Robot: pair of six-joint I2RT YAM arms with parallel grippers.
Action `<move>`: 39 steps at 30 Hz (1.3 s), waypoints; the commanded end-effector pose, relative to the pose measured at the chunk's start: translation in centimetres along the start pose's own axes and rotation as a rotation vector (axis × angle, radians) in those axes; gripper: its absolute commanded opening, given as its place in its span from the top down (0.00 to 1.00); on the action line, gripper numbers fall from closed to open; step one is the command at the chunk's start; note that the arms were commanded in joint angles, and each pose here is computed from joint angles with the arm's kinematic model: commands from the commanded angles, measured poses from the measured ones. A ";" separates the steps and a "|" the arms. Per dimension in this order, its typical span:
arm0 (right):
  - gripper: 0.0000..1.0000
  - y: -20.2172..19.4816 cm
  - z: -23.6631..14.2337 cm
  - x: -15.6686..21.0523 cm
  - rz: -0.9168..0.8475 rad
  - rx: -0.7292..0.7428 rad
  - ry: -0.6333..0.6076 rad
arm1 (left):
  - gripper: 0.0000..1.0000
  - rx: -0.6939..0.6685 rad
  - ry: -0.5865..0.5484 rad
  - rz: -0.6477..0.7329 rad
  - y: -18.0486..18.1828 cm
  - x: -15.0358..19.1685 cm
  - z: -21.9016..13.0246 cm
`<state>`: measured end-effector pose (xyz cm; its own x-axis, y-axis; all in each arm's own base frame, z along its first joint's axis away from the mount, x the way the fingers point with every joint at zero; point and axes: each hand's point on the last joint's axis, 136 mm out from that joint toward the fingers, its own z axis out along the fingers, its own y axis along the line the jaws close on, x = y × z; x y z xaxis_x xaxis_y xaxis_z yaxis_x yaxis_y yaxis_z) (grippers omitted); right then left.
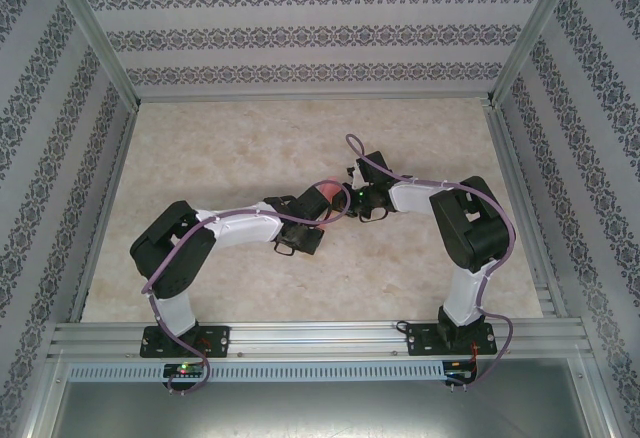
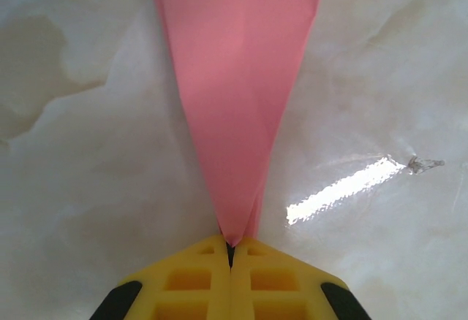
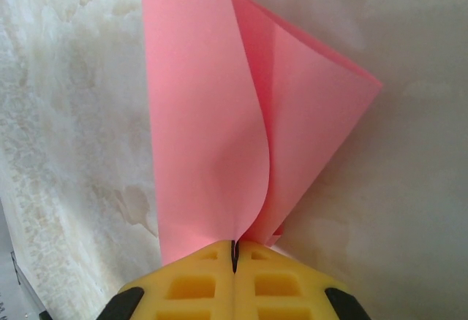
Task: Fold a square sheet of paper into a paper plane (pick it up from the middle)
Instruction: Fold the wing for the fifth time at the center of the table.
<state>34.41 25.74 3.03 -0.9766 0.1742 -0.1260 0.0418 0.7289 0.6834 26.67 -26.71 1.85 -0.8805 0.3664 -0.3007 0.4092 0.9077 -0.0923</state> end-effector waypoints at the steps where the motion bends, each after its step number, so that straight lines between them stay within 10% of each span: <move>1: 0.98 1.7 -0.2 -1.0 -0.063 -0.034 -0.032 | 0.94 -0.080 0.080 0.082 1.3 1.8 0.8; 39: 0.98 -1.1 1.3 -1.6 -0.100 0.033 -0.019 | 0.91 -0.071 0.106 0.200 1.2 2.2 1.5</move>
<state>35.52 26.42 2.25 -0.9763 0.1174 -0.1819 -0.0408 0.7256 0.6870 27.07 -26.63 1.74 -0.8104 0.5022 -0.3018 0.5330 0.8458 -0.0238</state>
